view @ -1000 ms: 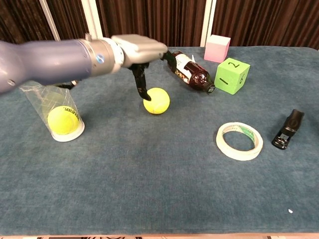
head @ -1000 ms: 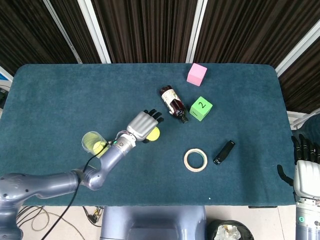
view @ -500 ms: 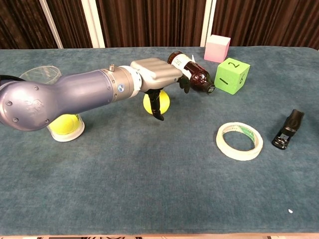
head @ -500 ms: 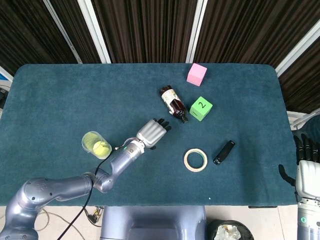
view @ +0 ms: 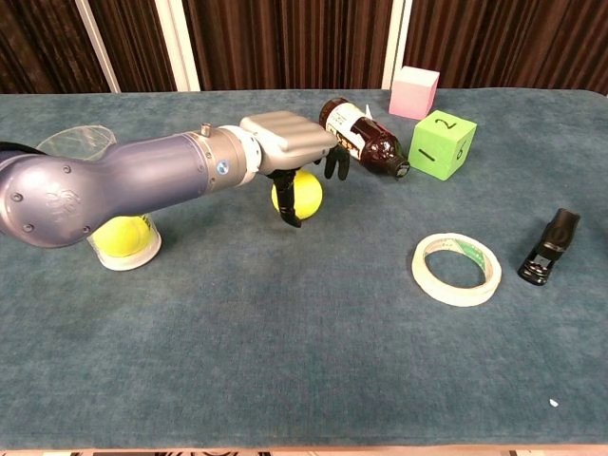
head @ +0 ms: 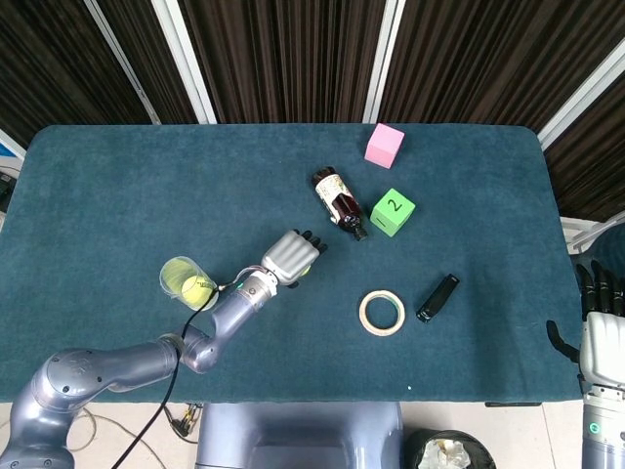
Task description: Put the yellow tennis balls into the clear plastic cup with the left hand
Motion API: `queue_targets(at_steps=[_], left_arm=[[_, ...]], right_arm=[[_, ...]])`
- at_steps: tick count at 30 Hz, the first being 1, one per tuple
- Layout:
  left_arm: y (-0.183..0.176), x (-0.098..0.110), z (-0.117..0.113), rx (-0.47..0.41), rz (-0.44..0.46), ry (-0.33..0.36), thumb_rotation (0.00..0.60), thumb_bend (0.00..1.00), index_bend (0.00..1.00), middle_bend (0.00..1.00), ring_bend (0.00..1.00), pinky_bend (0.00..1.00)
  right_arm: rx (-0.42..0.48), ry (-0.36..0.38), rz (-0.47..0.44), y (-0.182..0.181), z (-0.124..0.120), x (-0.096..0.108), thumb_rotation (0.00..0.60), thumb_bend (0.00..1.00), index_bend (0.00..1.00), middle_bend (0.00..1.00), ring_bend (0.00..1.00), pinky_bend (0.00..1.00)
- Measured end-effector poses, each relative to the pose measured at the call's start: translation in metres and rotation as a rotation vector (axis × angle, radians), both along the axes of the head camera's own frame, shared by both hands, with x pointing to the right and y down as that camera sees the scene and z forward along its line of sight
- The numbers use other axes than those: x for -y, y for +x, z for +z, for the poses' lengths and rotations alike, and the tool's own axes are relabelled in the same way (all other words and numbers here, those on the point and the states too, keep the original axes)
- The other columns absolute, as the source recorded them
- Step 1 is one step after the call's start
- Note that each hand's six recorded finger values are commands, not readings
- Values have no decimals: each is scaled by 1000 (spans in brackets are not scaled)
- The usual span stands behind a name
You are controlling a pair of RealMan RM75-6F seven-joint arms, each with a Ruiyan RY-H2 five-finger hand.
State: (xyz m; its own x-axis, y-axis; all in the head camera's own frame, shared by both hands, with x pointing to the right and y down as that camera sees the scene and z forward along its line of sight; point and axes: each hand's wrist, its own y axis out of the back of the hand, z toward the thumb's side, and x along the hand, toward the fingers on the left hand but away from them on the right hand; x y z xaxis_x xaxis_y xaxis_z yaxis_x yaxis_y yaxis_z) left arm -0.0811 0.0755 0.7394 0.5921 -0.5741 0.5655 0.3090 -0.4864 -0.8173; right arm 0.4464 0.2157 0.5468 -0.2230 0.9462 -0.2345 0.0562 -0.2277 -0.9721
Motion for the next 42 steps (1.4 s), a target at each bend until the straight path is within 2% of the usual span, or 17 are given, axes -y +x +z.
queue_targets(at_steps=[11,16,21,27,33,36,42], left_arm=[[-11,-2,6,62,31,22,600,36,340,348,273,465],[-8,-5,7,58,43,33,600,141,387,408,331,522],[-7,-6,8,62,49,55,600,292,444,477,383,570],[-8,-2,4,55,42,82,600,349,480,512,407,588],[-5,6,-15,-9,15,83,600,333,481,495,401,584],[-5,12,-34,-56,4,90,600,315,479,487,394,580],[-22,27,-86,-138,-14,130,600,305,474,482,390,576]], right_arm=[[0,-7,1,-1,2,-1,600,353,81,0,0,0],[1,-5,1,-1,1,0,600,352,81,0,0,0],[4,-6,1,-1,1,0,600,352,81,0,0,0],[5,-5,2,-1,1,0,600,353,81,0,0,0],[1,-3,5,0,1,0,600,352,81,0,0,0],[0,-4,5,-1,2,-1,600,352,81,0,0,0],[5,-15,1,-4,6,-1,600,352,81,0,0,0]])
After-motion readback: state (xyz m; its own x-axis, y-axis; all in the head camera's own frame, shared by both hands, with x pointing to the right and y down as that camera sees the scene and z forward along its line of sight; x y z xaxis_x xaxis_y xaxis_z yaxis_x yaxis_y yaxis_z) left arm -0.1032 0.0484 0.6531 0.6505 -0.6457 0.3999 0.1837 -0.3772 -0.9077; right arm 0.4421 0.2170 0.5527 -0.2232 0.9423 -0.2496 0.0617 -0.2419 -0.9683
